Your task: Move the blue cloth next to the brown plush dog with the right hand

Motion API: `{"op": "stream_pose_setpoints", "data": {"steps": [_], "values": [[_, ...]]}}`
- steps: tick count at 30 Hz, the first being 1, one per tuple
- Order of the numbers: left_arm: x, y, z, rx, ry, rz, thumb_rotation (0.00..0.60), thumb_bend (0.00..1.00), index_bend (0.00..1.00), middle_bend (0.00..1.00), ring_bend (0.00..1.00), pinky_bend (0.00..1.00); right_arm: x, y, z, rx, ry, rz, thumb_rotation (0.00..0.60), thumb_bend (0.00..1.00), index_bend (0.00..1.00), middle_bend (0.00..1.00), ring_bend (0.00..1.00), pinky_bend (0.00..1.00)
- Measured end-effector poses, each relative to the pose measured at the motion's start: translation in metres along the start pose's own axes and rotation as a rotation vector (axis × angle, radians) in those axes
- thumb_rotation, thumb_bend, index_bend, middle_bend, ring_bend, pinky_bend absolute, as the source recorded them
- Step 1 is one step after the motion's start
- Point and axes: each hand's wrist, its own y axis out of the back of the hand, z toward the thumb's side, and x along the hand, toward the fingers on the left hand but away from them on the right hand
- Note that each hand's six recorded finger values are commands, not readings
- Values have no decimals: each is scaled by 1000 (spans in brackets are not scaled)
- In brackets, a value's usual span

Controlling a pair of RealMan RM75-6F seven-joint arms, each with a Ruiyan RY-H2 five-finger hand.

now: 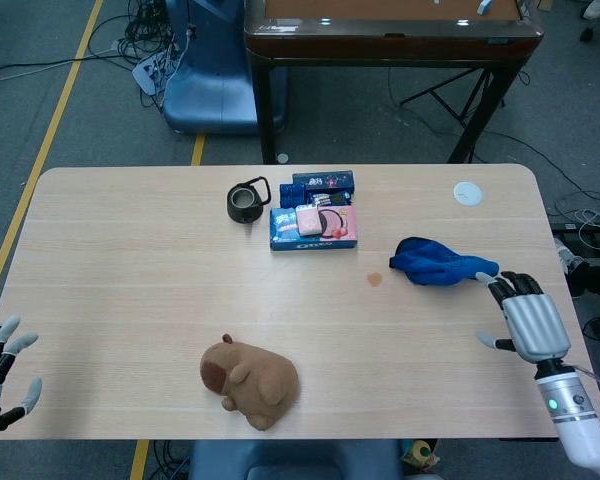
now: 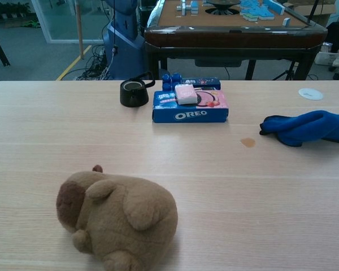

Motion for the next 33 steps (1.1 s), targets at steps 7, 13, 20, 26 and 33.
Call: {"op": "stream_pose_setpoints", "data": {"steps": [7, 13, 20, 26, 33], "values": [[-4, 2, -5, -7, 13, 10, 600, 358, 209, 47, 44, 28, -39, -12, 5, 41, -6, 69, 600, 0, 191, 237, 143, 176], [-8, 5, -11, -13, 31, 21, 600, 358, 209, 47, 44, 28, -75, -32, -1, 65, -55, 125, 600, 0, 142, 209, 124, 176], [-8, 6, -14, -12, 38, 24, 600, 358, 209, 47, 44, 28, -109, -54, -6, 91, -99, 170, 600, 0, 137, 204, 120, 176], [-8, 5, -15, -12, 40, 24, 600, 358, 209, 47, 44, 28, -134, -72, -3, 111, -116, 216, 600, 93, 139, 214, 119, 180], [-7, 6, -14, -10, 40, 26, 600, 358, 209, 47, 44, 28, -153, -91, 10, 127, -102, 246, 600, 553, 415, 379, 287, 433]]}}
